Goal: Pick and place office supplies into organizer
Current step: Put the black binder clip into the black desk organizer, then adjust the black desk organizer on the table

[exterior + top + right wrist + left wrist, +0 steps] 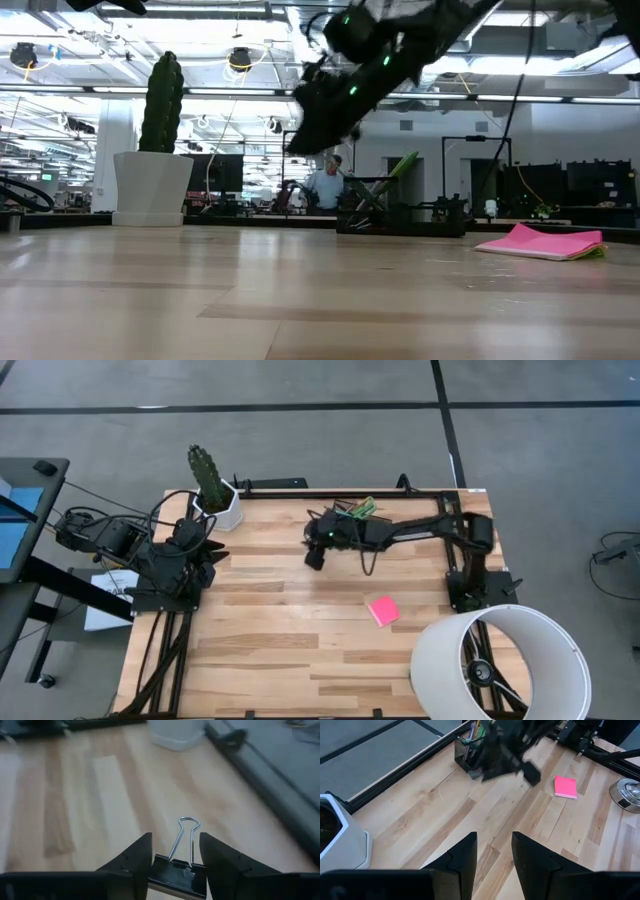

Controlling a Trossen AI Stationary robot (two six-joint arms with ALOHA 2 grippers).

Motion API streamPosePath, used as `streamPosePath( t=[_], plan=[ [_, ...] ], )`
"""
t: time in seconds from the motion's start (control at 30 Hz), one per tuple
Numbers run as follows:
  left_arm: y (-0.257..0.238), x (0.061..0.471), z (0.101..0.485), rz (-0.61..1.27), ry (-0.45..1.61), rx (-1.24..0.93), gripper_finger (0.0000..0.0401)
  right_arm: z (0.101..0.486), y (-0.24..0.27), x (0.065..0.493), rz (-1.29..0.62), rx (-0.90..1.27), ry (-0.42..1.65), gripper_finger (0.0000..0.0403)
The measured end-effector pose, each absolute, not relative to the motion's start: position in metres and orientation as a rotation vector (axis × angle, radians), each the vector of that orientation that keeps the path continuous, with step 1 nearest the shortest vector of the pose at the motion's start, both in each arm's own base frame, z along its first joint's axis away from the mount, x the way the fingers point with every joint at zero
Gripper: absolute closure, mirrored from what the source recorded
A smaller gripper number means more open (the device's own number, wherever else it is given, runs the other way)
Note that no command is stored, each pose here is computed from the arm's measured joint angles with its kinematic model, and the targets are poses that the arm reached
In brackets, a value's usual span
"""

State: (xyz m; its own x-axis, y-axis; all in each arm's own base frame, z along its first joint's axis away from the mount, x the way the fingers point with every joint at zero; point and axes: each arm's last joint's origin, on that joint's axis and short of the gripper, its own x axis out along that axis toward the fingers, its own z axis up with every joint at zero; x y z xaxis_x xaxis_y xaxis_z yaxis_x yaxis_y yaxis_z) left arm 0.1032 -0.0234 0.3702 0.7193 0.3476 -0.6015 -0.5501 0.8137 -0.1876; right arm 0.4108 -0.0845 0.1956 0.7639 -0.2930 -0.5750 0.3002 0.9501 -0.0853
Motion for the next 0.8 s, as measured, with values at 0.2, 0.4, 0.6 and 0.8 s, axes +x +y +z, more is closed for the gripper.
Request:
streamPosePath(
  t=[0.2, 0.4, 0.6, 0.8],
  plan=[
    [-0.023, 0.103, 0.37, 0.509, 0.581, -0.371, 0.0287, 0.215, -0.102, 0.374, -0.375, -0.058, 0.856, 0.0256],
    [-0.023, 0.103, 0.37, 0.511, 0.58, -0.373, 0.0287, 0.209, -0.125, 0.359, -0.354, -0.105, 0.981, 0.0254],
    [-0.025, 0.108, 0.369, 0.519, 0.593, -0.368, 0.0287, 0.209, -0.145, 0.351, -0.346, -0.15, 0.998, 0.0253],
    [-0.03, 0.119, 0.364, 0.522, 0.635, -0.347, 0.0287, 0.209, -0.153, 0.348, -0.358, -0.174, 1.013, 0.0169]
  ],
)
